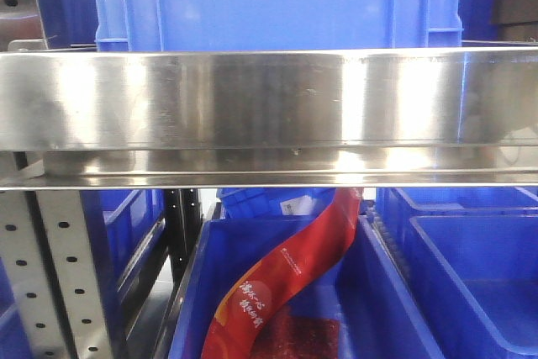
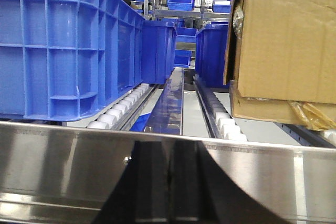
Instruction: Grab PVC pipe and place in blue bin
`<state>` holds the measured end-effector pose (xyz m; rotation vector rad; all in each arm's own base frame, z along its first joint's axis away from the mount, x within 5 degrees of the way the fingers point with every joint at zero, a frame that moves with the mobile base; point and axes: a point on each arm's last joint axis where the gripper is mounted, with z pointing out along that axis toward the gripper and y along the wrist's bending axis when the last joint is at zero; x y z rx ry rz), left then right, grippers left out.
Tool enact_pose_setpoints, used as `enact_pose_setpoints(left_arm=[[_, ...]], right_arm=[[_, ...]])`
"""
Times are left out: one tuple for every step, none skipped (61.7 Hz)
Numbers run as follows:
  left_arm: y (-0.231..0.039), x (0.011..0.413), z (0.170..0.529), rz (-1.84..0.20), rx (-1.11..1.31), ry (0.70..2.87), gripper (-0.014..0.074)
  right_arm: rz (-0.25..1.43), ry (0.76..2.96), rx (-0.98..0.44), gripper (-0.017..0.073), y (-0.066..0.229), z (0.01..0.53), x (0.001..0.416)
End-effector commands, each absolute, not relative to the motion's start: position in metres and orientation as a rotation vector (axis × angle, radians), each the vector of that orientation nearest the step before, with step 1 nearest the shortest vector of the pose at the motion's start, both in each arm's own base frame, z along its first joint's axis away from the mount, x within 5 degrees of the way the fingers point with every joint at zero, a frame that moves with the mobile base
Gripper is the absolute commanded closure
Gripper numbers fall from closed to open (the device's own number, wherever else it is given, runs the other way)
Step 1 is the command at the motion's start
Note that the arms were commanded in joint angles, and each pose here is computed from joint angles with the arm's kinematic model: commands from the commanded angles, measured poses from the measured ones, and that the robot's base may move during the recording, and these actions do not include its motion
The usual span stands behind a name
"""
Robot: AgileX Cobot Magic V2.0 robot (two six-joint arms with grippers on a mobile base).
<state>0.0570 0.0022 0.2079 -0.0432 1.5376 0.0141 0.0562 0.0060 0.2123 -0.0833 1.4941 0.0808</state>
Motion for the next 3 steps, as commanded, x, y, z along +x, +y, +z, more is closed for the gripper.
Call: enact_pose_setpoints(left_arm=[[0.0023, 0.0563, 0.2099, 0.014, -0.047, 1.519, 0.0704], [0.0023, 0.0563, 0.2099, 0.014, -0.047, 1.519, 0.0704], [0.0023, 0.0563, 0.2099, 0.014, -0.047, 1.519, 0.0704]], right_arm=[[0.076, 1.474, -0.078, 0.0728, 0.0056, 0.2139, 0.0558], [0.076, 1.474, -0.078, 0.0728, 0.0056, 0.2139, 0.0558], [0.076, 1.474, -0.078, 0.0728, 0.0056, 0.2139, 0.0558]])
